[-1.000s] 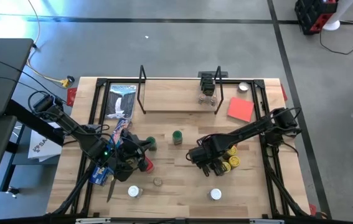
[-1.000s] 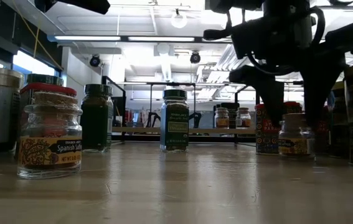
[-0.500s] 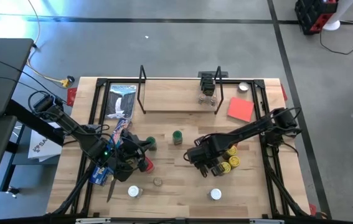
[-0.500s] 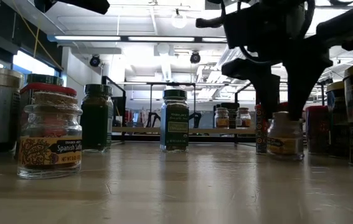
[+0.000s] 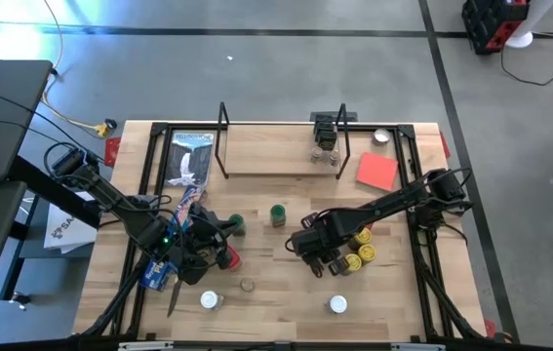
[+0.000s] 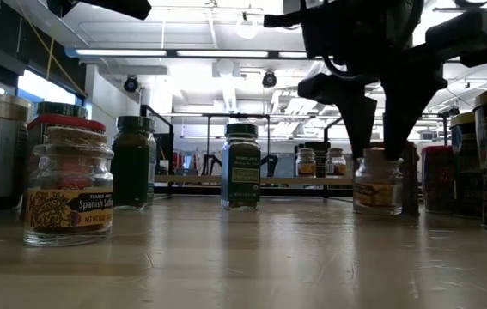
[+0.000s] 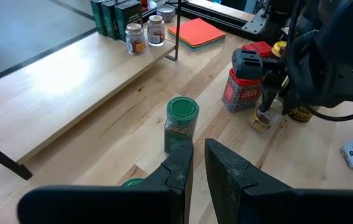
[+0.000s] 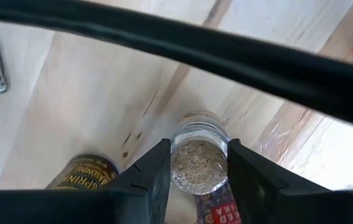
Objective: Shelf spices
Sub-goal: Put the transparent seasoning bottle on the shelf aligned with the transparent seasoning can
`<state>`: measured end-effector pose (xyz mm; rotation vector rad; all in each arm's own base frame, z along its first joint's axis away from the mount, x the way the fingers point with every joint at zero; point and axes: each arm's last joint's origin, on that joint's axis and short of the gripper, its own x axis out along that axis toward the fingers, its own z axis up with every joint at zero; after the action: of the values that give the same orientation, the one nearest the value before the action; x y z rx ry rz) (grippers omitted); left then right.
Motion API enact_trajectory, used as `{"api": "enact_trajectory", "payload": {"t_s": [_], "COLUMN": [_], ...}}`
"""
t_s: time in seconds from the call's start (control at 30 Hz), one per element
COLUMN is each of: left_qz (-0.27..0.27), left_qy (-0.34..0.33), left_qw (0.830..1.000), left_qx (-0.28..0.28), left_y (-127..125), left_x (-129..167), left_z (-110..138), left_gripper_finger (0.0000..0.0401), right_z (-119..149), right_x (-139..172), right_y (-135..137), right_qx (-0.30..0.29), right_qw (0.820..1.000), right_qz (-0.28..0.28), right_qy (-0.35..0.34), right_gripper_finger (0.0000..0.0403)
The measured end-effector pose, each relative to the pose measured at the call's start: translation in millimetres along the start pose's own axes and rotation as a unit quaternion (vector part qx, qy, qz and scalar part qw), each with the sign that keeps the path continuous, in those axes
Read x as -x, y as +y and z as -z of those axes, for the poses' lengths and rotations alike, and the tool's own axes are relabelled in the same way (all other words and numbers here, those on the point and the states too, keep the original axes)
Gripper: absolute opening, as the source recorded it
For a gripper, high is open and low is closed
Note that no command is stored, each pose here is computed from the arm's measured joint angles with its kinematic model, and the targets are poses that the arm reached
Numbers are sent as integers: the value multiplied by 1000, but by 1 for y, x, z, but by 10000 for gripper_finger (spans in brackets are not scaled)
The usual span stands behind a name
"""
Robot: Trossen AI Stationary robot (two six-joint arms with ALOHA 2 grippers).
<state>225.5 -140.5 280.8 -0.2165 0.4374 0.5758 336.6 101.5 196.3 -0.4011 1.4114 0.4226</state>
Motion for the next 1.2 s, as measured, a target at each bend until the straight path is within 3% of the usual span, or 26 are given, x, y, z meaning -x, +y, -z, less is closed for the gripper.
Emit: {"api": "enact_trajectory", "payload": {"t_s": [0.5,0.9,1.2], "left_qz": [3,3,3], "left_qy": [3,3,3], "left_qw": [1000,1000,1000], "left_qx": [0,0,1], "left_y": [0,0,0], "left_x": [0,0,0], "left_z": [0,0,0], "left_gripper_finger": [37,37,37], "right_z": [-6,-4,-6], "right_x": [-3,-2,-3], "right_y": [-12,-21,-17], "right_qx": [24,14,19], "right_qw": [998,999,998], "right_qz": [16,7,7], "right_qy": [-48,-50,-53], "right_gripper_finger": [140,232,240]}}
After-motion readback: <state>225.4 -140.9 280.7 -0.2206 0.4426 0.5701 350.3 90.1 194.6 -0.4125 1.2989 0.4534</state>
